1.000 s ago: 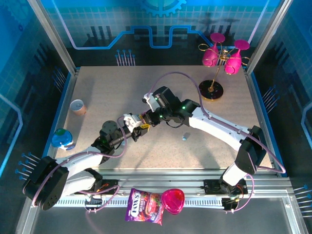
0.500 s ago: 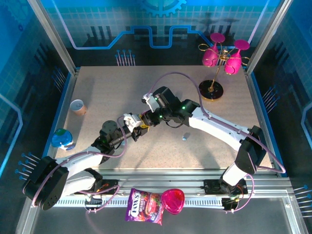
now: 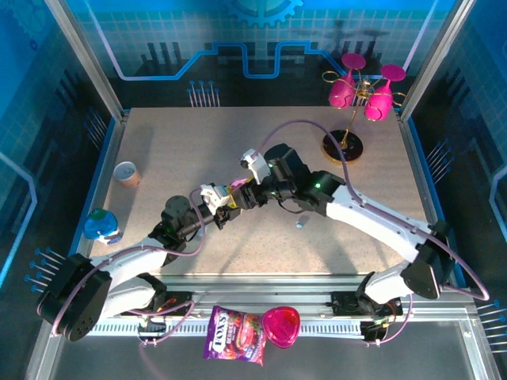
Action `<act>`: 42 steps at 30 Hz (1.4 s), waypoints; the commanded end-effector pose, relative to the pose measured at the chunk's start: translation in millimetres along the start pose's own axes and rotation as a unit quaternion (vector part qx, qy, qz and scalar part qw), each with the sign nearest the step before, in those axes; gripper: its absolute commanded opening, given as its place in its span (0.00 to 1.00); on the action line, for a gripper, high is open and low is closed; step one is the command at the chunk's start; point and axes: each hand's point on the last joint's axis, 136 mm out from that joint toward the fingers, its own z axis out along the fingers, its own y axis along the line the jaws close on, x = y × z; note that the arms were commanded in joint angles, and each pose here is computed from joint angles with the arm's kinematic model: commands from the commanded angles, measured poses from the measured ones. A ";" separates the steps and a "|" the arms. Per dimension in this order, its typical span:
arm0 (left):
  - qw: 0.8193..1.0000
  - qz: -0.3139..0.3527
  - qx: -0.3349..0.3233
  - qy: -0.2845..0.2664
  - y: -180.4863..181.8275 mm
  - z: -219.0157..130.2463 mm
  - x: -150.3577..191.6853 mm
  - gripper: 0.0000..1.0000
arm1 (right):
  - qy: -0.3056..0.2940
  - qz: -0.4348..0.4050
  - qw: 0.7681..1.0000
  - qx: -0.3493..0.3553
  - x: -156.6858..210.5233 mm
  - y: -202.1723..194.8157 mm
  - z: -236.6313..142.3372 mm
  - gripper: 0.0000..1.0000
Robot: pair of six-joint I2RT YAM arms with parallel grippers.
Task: Insert wireless bluetooth earbuds into charging case
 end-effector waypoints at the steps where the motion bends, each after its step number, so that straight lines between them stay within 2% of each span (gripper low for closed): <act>1: 0.999 0.020 0.030 -0.033 -9.5 2.4 -20.4 0.32 | -0.060 -0.019 0.998 -0.012 -24.0 5.9 -20.7 0.59; 4: 0.997 0.022 0.063 -0.035 -20.1 3.2 -22.4 0.32 | -0.080 0.007 0.997 0.014 -28.1 -13.0 -32.4 0.67; 7: 0.995 0.022 0.093 -0.036 -29.0 3.3 -24.4 0.32 | -0.077 0.087 0.992 0.049 -25.2 -46.7 -38.4 0.75; 10: 0.991 0.018 0.128 -0.039 -40.2 2.3 -29.8 0.31 | -0.052 0.133 0.988 0.053 -17.4 -67.9 -33.8 0.77; 13: 0.987 0.015 0.154 -0.043 -47.3 1.4 -37.4 0.31 | -0.034 0.138 0.989 0.046 -14.7 -71.0 -27.9 0.79; 17: 0.987 0.020 0.151 -0.044 -46.6 0.5 -43.6 0.32 | -0.009 0.128 0.991 0.035 -5.4 -68.6 -22.2 0.80; 21: 0.992 0.014 0.118 -0.046 -35.4 2.8 -47.8 0.32 | 0.009 0.115 0.993 0.021 8.1 -62.5 -24.6 0.80; 27: 0.994 0.013 0.092 -0.059 -26.2 5.3 -51.2 0.32 | -0.009 0.105 0.994 0.011 13.5 -57.0 -36.2 0.80; 30: 0.993 0.015 0.093 -0.071 -26.2 5.8 -56.3 0.32 | -0.029 0.132 0.991 -0.025 9.1 -51.0 -38.7 0.80; 33: 0.992 0.015 0.092 -0.086 -26.1 4.7 -63.0 0.32 | -0.045 0.178 0.979 -0.094 4.2 -41.1 -38.8 0.79; 38: 0.989 0.019 0.089 -0.113 -24.5 3.9 -76.9 0.31 | -0.055 0.264 0.939 -0.215 1.3 -21.3 -41.4 0.75; 42: 0.987 0.022 0.092 -0.128 -24.6 3.8 -84.5 0.31 | -0.057 0.301 0.916 -0.258 1.1 -14.1 -42.6 0.71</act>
